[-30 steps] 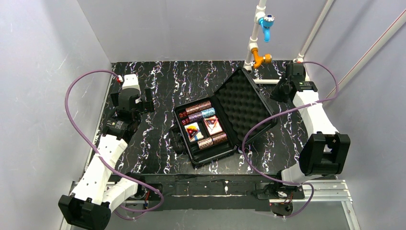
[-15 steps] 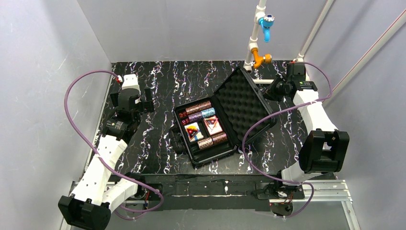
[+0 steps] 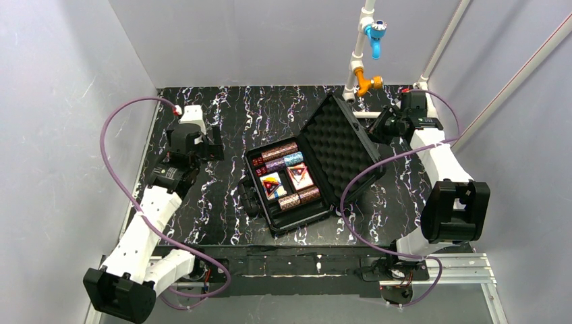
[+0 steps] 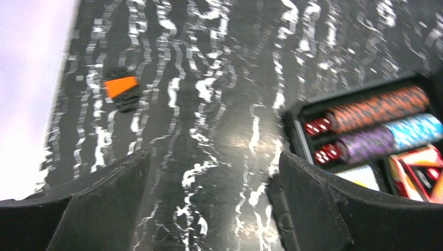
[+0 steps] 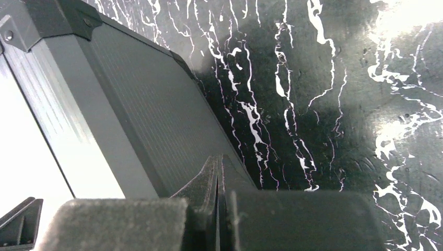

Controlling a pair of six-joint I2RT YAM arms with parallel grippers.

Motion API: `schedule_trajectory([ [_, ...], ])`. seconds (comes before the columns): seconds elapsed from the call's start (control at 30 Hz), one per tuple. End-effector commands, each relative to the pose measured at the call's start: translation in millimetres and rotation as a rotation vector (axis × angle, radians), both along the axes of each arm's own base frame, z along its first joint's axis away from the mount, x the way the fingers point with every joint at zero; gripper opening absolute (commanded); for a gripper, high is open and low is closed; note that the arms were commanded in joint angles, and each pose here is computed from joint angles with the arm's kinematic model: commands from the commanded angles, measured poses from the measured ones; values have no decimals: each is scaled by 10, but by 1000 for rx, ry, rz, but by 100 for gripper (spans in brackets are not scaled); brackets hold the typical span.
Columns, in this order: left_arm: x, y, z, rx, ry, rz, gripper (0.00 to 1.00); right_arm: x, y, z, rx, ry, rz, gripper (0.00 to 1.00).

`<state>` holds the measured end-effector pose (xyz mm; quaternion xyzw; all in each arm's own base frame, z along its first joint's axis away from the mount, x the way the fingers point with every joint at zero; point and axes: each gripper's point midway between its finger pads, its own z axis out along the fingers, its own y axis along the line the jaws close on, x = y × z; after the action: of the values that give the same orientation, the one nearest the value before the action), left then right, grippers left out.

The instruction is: Pack up texas hold em set

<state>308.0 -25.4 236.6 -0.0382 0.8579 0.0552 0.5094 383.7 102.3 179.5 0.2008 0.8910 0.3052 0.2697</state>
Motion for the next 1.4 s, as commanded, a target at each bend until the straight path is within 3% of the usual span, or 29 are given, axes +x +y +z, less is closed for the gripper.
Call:
schedule_trajectory([
  [0.0,-80,-595,-110,-137,83,-255,88,-133,352,91,46,-20,123,1],
  [0.3,-464,-1584,-378,-319,281,-584,74,-207,615,-10,27,-15,177,1],
  [0.83,-468,-2752,-125,-481,282,-757,65,-352,1021,-133,38,1,253,1],
  [1.37,-456,-3038,11,-488,259,-798,64,-533,1342,-221,18,6,323,1],
])
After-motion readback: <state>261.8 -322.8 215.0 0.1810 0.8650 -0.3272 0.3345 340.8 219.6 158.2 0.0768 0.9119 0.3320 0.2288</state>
